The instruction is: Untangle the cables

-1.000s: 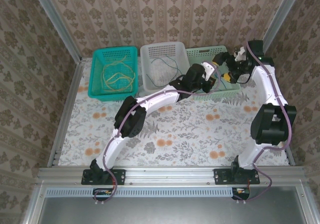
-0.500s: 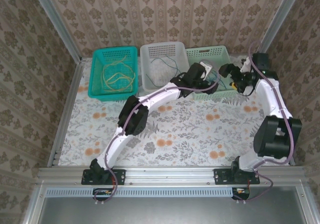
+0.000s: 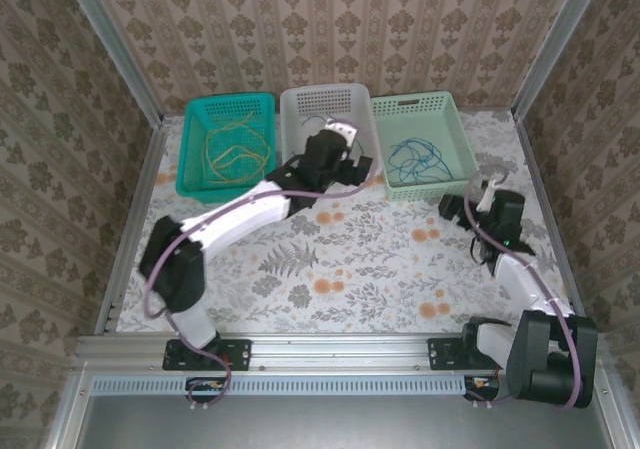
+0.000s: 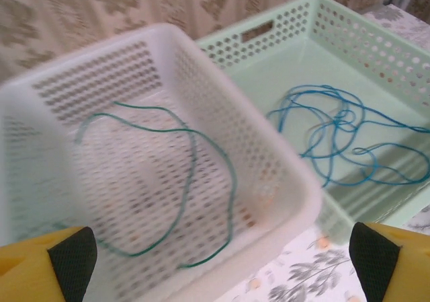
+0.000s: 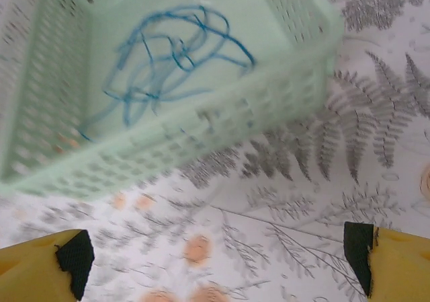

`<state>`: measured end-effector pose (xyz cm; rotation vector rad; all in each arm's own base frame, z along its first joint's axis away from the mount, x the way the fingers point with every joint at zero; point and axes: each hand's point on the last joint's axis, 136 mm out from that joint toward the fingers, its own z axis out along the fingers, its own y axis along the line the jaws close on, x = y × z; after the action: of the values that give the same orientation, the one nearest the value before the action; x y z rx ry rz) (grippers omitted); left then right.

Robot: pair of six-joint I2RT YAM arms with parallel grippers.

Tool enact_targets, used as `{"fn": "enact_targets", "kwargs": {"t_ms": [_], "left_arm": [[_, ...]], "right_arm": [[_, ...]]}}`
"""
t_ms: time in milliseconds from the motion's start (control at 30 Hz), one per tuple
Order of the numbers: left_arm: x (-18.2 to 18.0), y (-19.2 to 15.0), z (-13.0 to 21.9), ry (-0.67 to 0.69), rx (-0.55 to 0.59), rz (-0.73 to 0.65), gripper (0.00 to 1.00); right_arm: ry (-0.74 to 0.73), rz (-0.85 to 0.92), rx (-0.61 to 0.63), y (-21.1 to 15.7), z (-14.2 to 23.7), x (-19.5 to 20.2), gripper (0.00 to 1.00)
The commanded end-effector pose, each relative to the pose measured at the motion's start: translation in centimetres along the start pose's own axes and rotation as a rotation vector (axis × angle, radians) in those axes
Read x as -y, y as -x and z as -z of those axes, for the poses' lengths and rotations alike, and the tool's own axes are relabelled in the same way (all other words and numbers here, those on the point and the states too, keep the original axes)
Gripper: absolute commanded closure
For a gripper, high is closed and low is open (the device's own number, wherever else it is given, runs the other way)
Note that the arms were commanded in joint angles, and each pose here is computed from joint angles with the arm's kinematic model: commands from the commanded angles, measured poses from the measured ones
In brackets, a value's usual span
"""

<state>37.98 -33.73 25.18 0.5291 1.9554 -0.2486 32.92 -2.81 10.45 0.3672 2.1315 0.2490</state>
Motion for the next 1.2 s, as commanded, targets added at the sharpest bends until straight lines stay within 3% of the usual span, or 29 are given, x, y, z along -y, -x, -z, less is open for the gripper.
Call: {"fn": "enact_targets", "kwargs": {"t_ms": [0, 133, 267, 300, 333, 433, 500, 600, 733, 933, 1033, 1167], "left_arm": [[-5.0, 0.0, 3.3, 0.152, 0.053, -0.042, 0.0], [-11.8, -4.7, 7.1, 0.309, 0.008, -0.009, 0.0], [-18.7, -9.8, 11.6, 0.471, 0.015, 0.029, 0.0], [-20.0, -10.6, 12.7, 0.508, 0.039, 0.026, 0.0], [-21.0, -11.4, 13.5, 0.528, 0.06, 0.026, 0.0], [-23.9, -15.3, 14.6, 0.56, 0.103, 0.082, 0.0], [-25.4, -17.9, 14.2, 0.566, 0.097, 0.143, 0.0], [-27.3, -20.1, 13.2, 0.614, 0.071, 0.127, 0.0], [-28.9, -19.8, 11.7, 0.579, 0.146, 0.164, 0.0], [-30.4, -21.2, 8.0, 0.53, 0.122, 0.202, 0.0], [-30.3, -21.8, 7.3, 0.537, 0.168, 0.168, 0.0], [-29.9, -22.1, 6.3, 0.489, 0.107, 0.171, 0.0]], "right_arm": [[-0.047, 0.13, 0.332, 5.5, 0.7, -0.3, 0.0], [-0.046, 0.183, 0.364, 6.1, -1.1, -1.3, 0.0], [-0.08, 0.391, 0.324, 2.1, -5.0, -4.0, 0.0], [-0.111, 0.391, 0.37, 2.5, -5.2, -3.8, 0.0], [-0.166, 0.36, 0.349, 2.4, -5.1, -2.8, 0.0], [-0.153, 0.333, 0.301, 2.6, -5.8, -2.4, 0.0], [-0.151, 0.328, 0.3, 2.7, -5.8, -2.3, 0.0], [-0.151, 0.328, 0.297, 2.7, -5.7, -2.3, 0.0], [-0.149, 0.325, 0.291, 2.6, -5.8, -2.3, 0.0], [-0.146, 0.322, 0.291, 2.7, -5.8, -2.3, 0.0], [-0.145, 0.321, 0.288, 2.7, -5.8, -2.2, 0.0], [-0.139, 0.321, 0.283, 2.7, -6.0, -2.3, 0.0]]}}
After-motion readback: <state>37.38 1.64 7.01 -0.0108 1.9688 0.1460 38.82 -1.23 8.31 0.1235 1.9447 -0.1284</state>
